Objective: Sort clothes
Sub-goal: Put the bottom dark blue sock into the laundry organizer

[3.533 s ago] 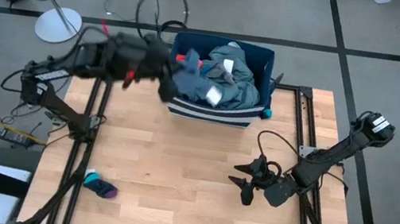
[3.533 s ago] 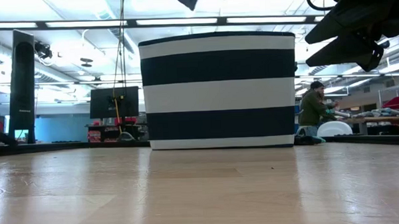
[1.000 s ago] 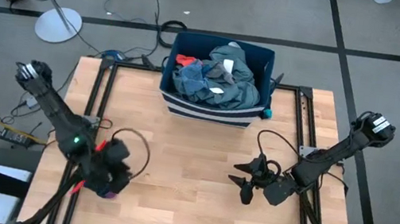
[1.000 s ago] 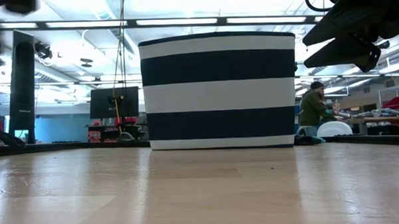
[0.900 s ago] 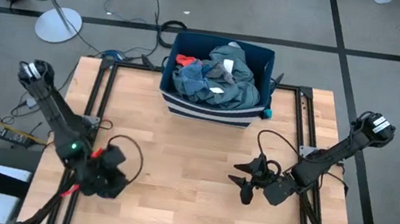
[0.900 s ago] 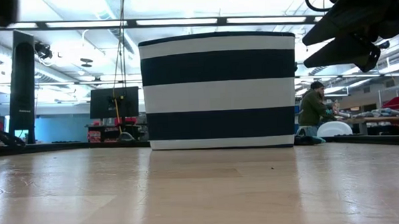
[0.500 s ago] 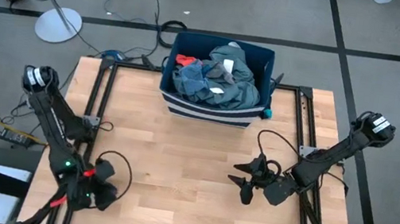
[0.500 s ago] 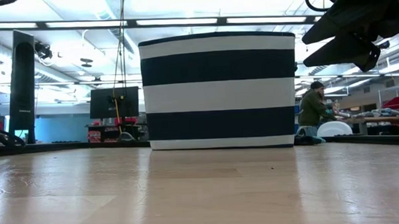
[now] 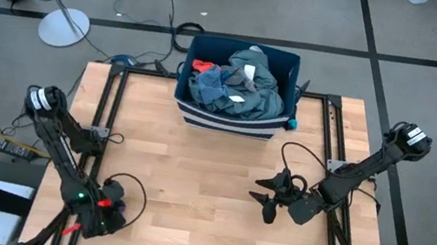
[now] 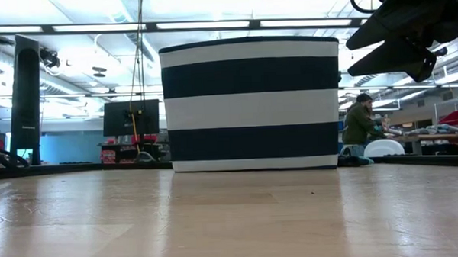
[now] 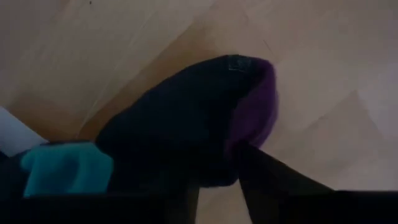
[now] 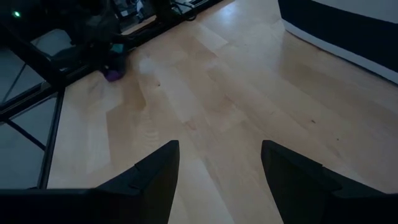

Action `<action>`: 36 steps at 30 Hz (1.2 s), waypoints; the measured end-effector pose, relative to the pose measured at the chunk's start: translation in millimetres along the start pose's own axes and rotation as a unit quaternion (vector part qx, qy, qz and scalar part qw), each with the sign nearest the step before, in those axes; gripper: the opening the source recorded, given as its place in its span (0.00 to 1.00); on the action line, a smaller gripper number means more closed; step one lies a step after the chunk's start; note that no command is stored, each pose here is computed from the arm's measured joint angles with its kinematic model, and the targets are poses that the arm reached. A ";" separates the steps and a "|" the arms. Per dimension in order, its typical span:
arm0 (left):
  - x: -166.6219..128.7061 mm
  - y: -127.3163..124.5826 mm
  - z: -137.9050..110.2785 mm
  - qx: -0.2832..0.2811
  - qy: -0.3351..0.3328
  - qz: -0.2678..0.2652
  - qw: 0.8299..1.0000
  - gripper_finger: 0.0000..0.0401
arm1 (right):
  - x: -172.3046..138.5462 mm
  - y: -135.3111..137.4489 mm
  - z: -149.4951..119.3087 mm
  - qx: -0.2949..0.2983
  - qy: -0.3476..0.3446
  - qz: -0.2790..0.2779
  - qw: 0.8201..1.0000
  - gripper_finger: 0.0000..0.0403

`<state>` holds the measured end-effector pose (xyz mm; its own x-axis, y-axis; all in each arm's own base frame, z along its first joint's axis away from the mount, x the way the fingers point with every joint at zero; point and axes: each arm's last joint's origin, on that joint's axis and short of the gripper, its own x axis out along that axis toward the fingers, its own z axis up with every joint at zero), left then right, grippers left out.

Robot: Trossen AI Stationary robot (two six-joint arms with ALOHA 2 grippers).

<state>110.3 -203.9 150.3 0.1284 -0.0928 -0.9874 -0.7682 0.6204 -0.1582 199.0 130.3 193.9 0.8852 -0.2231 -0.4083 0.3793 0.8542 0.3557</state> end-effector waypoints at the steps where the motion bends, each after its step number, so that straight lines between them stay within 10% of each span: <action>1: 2.3 -0.4 -0.2 0.000 0.001 0.005 1.000 0.23 | 0.0 0.0 0.0 0.000 0.000 0.000 1.000 0.57; 6: 5.7 -1.7 -0.2 0.003 -0.002 0.010 1.000 0.03 | 0.1 0.3 0.4 0.002 -0.001 0.001 1.000 0.57; 23: -74.7 -39.7 3.4 0.010 -0.096 -0.014 0.995 0.00 | 0.0 1.6 1.4 0.009 -0.005 0.006 1.000 0.57; 36: -157.7 -63.5 76.4 0.097 -0.176 0.045 0.979 0.00 | 0.0 2.1 1.9 0.012 -0.007 0.009 1.000 0.57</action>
<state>186.7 -169.2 316.7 0.3000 0.2209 -0.9280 -0.6565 0.7536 -0.0329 200.4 131.2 196.2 0.8952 -0.2151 -0.3903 0.3700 0.8469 0.3820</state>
